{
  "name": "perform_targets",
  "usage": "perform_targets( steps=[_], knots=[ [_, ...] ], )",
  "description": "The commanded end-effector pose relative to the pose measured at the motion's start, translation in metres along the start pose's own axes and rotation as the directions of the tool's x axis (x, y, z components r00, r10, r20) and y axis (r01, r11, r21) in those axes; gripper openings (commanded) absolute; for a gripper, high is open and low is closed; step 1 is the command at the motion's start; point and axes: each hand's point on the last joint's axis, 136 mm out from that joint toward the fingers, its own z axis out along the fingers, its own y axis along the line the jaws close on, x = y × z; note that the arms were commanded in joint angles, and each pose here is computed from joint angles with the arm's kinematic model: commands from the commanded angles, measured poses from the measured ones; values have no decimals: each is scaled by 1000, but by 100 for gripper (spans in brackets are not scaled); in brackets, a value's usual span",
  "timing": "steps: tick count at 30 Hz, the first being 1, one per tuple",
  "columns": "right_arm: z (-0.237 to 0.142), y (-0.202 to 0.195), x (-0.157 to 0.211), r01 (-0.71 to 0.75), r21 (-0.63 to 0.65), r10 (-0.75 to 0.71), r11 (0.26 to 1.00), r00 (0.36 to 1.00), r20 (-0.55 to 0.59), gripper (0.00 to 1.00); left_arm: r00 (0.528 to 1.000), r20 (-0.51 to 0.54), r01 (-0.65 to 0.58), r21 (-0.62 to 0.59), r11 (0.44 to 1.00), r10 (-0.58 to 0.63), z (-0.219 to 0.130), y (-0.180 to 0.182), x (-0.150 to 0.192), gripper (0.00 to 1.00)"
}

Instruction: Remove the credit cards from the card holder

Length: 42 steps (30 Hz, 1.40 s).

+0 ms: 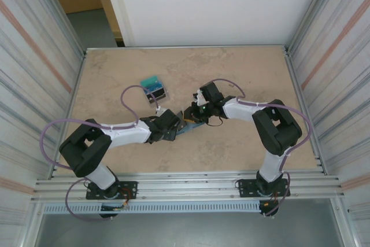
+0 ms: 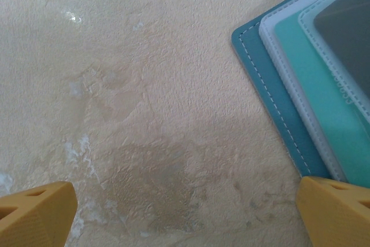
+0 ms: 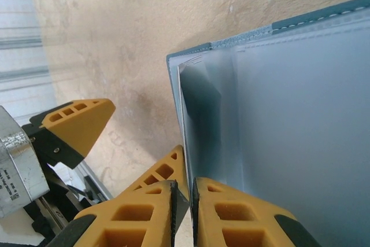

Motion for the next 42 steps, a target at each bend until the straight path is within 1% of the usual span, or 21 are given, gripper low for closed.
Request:
perform_targets(
  steps=[1,5,14,18,22,30,34,38,42],
  knots=[
    [-12,11,-1,9,-36,-8,999,1000,12,17,999,-31,-11,-48,999,9,6,6,10,99],
    [-13,11,-1,11,-36,-10,999,1000,13,17,999,-31,-10,-49,999,8,6,6,10,99],
    [-10,12,0,11,-53,-11,999,1000,0,8,1000,-27,-8,-44,999,7,5,5,8,99],
    [-11,12,0,13,-50,-13,999,1000,2,6,1000,-23,-3,-40,999,2,2,4,5,99],
    [-11,10,0,12,-38,-12,999,1000,0,5,1000,11,17,-23,1000,-16,-10,5,-7,99],
    [-9,5,1,14,-14,-14,1000,1000,2,4,989,122,75,47,996,-81,-47,2,-45,99],
    [-8,4,2,12,-9,-12,1000,1000,0,4,986,147,75,63,995,-84,-50,-2,-55,99],
    [-6,4,3,14,-5,-14,1000,1000,-2,4,990,116,81,32,996,-84,-41,0,-50,99],
    [-6,2,4,11,5,-11,1000,1000,-3,4,991,65,118,0,993,-118,-30,7,-39,99]
  ],
)
